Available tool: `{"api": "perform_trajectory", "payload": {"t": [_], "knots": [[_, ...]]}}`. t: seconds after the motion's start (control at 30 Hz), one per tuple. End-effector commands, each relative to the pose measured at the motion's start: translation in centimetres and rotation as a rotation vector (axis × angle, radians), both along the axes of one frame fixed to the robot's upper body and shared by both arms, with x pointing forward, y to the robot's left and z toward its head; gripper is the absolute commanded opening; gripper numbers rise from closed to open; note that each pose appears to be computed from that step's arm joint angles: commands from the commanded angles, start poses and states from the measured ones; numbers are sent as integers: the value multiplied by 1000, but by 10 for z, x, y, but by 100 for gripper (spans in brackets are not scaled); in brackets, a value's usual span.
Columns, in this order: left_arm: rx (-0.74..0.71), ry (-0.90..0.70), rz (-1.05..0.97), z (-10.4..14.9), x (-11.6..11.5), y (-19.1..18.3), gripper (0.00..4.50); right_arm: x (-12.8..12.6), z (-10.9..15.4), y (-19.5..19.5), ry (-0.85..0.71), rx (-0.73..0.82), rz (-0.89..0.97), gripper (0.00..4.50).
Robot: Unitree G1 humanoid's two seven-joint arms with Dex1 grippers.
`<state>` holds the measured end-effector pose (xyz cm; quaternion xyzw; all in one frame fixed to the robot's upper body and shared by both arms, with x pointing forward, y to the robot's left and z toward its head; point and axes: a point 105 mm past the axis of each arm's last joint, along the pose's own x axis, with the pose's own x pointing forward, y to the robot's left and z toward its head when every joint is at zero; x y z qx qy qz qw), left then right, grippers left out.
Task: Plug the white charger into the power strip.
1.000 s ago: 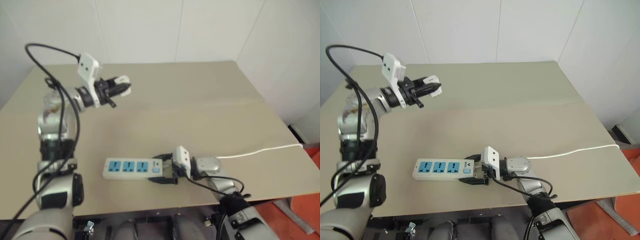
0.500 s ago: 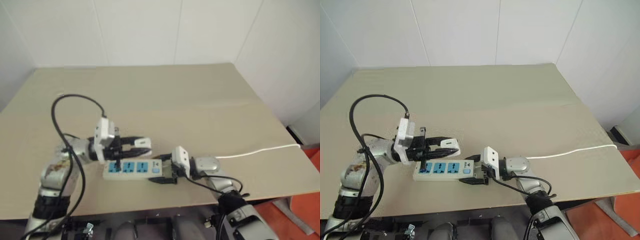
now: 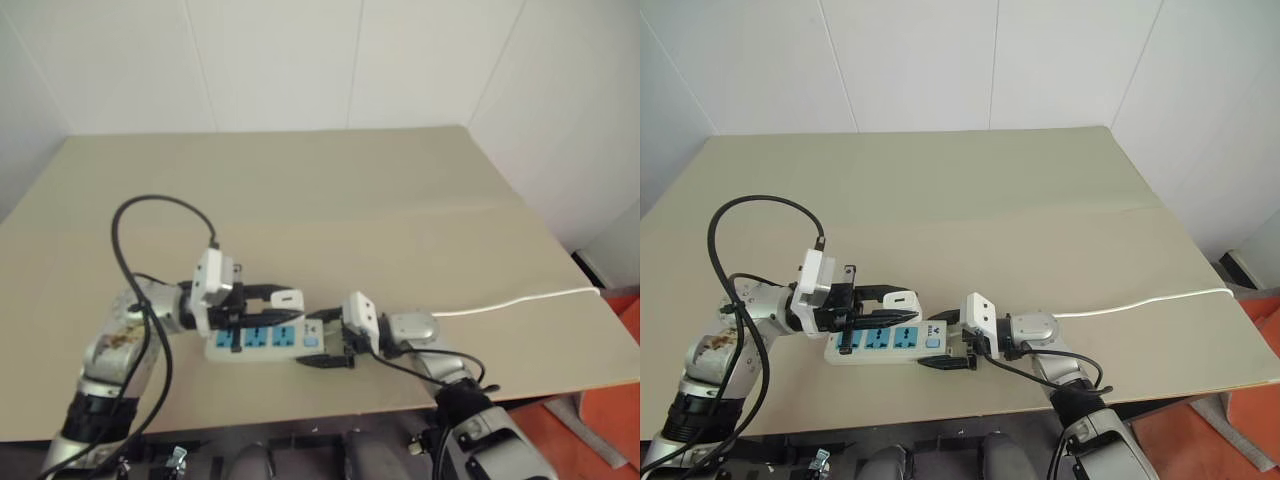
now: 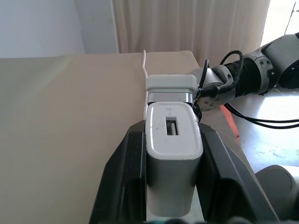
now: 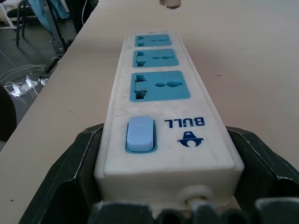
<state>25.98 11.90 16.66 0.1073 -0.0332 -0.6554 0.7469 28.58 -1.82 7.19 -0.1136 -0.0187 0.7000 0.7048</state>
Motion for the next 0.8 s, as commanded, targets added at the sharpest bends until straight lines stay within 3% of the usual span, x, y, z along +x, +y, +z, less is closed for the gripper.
{"api": "perform_trajectory", "payload": {"t": [0.03, 0.23, 0.57, 0.8], "knots": [[39, 19, -38, -7, -6, 4, 102, -5, -12, 2, 39, -42, 18, 345], [131, 72, -94, -29, -14, 12, 102, -5, -12, 1, 38, -48, 19, 345], [47, 26, -104, -24, -9, 3, 102, -3, -12, 0, 34, -52, 17, 345], [70, 9, -97, -27, -1, 4, 102, -3, -11, 0, 35, -52, 15, 345]]}}
